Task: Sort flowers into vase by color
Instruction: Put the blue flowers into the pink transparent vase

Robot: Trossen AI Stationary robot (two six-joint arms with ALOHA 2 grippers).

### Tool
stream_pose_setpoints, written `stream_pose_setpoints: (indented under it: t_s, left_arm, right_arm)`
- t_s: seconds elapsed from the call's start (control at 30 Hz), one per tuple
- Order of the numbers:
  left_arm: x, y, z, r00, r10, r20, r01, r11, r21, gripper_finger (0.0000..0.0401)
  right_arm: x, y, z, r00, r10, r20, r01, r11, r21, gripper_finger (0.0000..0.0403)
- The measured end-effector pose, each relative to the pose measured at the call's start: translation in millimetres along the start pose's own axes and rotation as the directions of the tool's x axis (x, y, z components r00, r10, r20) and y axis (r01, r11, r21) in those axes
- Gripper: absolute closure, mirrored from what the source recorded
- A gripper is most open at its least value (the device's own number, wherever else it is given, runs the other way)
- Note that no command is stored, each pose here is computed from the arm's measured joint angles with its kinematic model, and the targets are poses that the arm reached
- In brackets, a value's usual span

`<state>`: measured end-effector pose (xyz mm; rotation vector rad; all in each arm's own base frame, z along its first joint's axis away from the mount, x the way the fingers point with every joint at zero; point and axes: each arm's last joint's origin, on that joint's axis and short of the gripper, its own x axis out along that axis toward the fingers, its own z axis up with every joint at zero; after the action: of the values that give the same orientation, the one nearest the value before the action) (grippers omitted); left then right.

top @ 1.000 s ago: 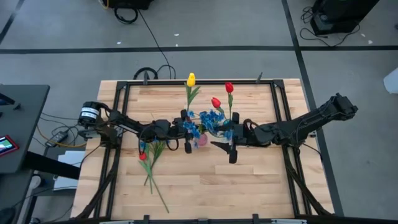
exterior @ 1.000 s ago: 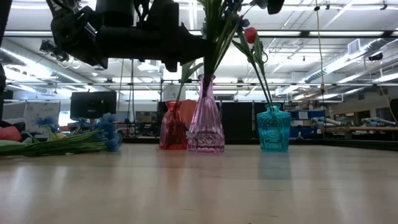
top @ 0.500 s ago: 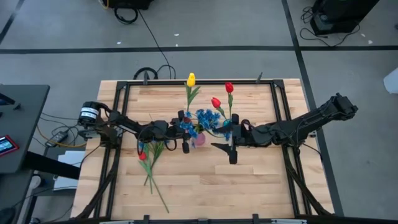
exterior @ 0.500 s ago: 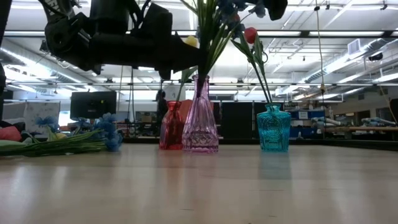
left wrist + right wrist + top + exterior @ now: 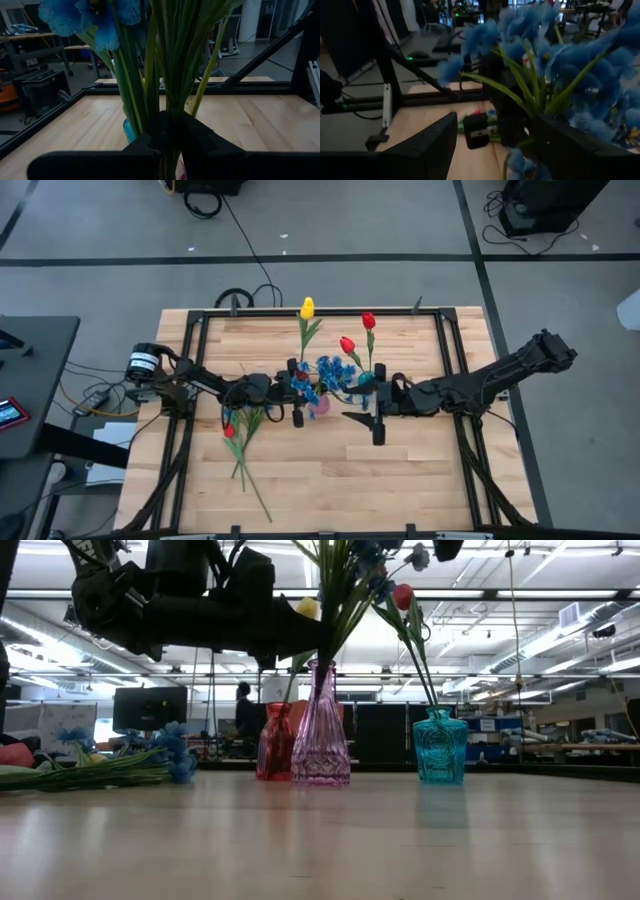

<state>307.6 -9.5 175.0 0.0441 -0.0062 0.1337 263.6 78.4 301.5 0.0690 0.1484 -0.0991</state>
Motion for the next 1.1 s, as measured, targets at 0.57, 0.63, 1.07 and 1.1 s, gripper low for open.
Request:
stream_pose_setpoints:
  t_s: [0.57, 0.63, 1.07, 1.1]
  left_arm:
    - [-4.4, 0.9, 13.8, 0.999, -0.009, 0.039, 0.008, 1.000, 0.012, 0.0279]
    - [-6.0, 1.8, 16.8, 1.000, 0.006, 0.028, -0.006, 1.000, 0.009, 0.0279]
    - [-15.2, 6.6, 25.5, 0.997, -0.002, -0.079, -0.003, 0.998, -0.061, 0.0279]
    - [-16.5, 6.8, 27.4, 0.997, -0.007, -0.083, 0.001, 0.998, -0.064, 0.0279]
  right_arm:
    - [-1.9, 0.3, -6.8, 0.998, -0.006, -0.070, 0.008, 1.000, 0.020, 0.0133]
    - [-1.9, 0.3, -6.8, 0.998, -0.006, -0.070, 0.008, 1.000, 0.020, 0.0133]
    - [-8.4, -3.4, -5.7, 0.995, -0.027, -0.092, 0.028, 1.000, 0.014, 0.0133]
    - [-10.2, -4.1, -3.5, 0.996, -0.029, -0.081, 0.030, 0.999, 0.015, 0.0133]
